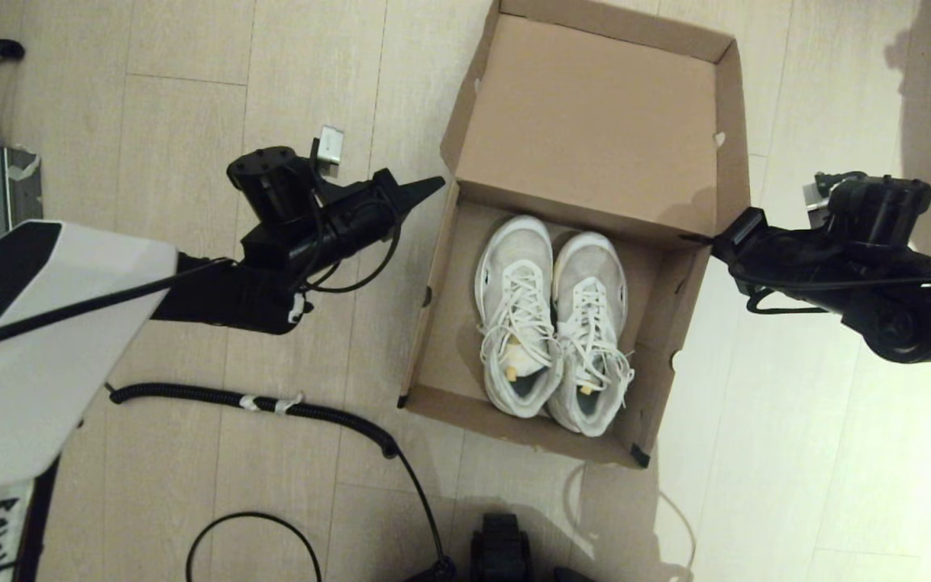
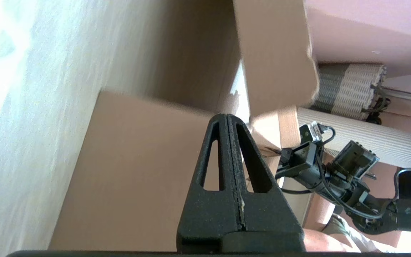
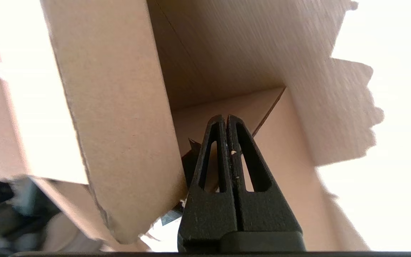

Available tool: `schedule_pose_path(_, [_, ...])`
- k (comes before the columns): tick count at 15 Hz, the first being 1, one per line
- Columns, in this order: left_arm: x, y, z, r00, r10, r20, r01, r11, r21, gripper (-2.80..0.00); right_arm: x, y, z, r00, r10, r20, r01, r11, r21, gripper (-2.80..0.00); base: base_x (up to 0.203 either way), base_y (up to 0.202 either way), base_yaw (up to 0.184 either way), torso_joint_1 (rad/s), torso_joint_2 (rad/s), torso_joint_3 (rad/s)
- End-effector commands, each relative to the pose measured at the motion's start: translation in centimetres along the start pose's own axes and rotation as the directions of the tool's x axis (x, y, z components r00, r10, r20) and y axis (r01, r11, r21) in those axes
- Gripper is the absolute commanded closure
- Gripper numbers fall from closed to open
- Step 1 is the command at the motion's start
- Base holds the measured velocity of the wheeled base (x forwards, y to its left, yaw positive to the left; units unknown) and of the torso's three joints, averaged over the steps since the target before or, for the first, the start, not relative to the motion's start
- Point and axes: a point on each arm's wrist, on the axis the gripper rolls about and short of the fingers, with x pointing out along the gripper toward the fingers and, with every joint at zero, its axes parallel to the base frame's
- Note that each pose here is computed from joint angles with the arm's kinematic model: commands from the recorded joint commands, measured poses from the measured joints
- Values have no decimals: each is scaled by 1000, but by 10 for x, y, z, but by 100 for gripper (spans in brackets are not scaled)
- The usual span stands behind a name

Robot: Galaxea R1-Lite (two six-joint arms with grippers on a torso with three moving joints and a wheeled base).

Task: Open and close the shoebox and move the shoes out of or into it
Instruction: Close the shoe box

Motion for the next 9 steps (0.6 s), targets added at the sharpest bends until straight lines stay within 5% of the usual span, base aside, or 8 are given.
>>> schedule_pose_path(1, [-14, -8, 2, 1000, 7, -2, -7, 1000, -4, 0, 3, -5, -5, 1000, -12, -14, 12, 1000, -5, 0, 0, 0, 0, 0, 0, 0])
schedule_pose_path(4, [-32, -7, 8, 1000, 20, 23, -21, 1000, 17, 0, 14, -15, -3, 995, -76, 58, 81, 992, -93, 0, 0, 0, 0, 0, 0, 0])
schedule_pose_path(9, [-3, 10, 18, 997, -35, 72, 30, 997, 69, 0, -7, 4, 6, 994, -55, 90, 65, 992, -107, 0, 0, 0, 0, 0, 0, 0])
